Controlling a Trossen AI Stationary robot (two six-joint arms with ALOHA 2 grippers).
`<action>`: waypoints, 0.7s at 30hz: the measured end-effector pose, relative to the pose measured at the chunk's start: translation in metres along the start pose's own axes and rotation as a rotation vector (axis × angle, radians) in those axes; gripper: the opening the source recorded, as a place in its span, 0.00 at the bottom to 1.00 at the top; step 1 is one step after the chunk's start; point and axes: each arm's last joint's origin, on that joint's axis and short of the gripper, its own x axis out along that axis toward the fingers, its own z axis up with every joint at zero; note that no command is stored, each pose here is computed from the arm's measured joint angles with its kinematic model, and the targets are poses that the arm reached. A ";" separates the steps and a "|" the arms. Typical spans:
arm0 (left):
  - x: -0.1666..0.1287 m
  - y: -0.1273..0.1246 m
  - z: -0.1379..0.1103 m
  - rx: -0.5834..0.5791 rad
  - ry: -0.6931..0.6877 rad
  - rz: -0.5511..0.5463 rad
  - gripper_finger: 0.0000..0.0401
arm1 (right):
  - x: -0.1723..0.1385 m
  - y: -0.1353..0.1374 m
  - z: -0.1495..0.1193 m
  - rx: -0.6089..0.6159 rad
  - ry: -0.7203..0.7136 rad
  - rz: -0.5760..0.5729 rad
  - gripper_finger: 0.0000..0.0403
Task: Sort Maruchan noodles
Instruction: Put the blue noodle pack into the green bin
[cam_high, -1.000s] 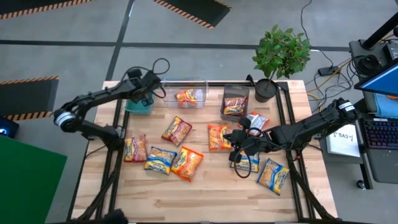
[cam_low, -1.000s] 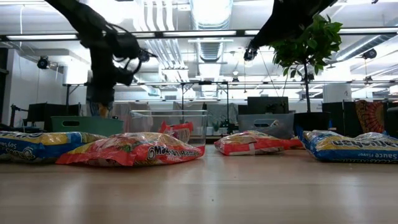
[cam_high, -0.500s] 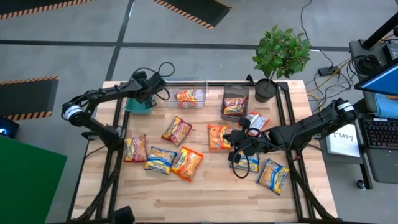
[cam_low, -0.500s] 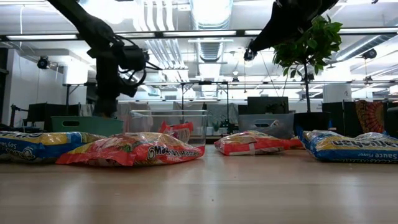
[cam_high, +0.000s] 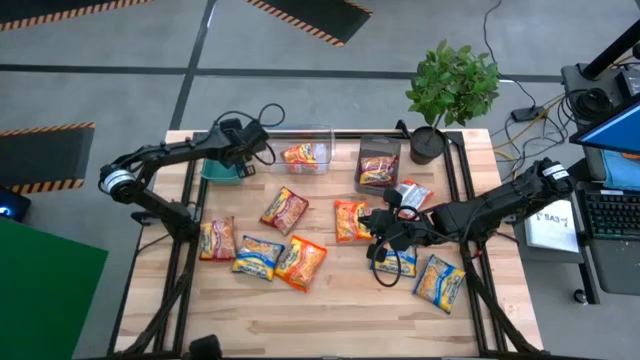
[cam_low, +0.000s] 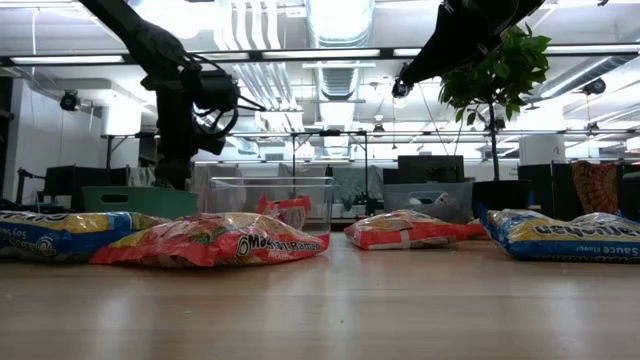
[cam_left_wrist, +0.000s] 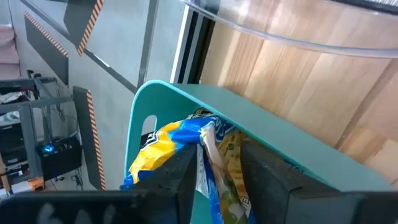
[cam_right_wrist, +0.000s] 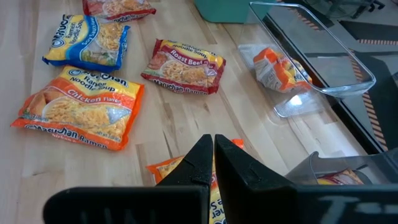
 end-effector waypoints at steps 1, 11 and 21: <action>0.000 0.000 0.000 0.001 -0.001 0.000 0.28 | 0.000 0.000 0.000 0.000 0.000 0.000 0.02; -0.003 -0.004 0.002 0.011 -0.013 -0.001 0.38 | 0.000 0.000 0.000 -0.007 0.000 0.000 0.02; -0.007 -0.003 0.001 0.013 -0.001 0.038 0.42 | 0.000 0.000 0.000 -0.008 0.000 0.000 0.02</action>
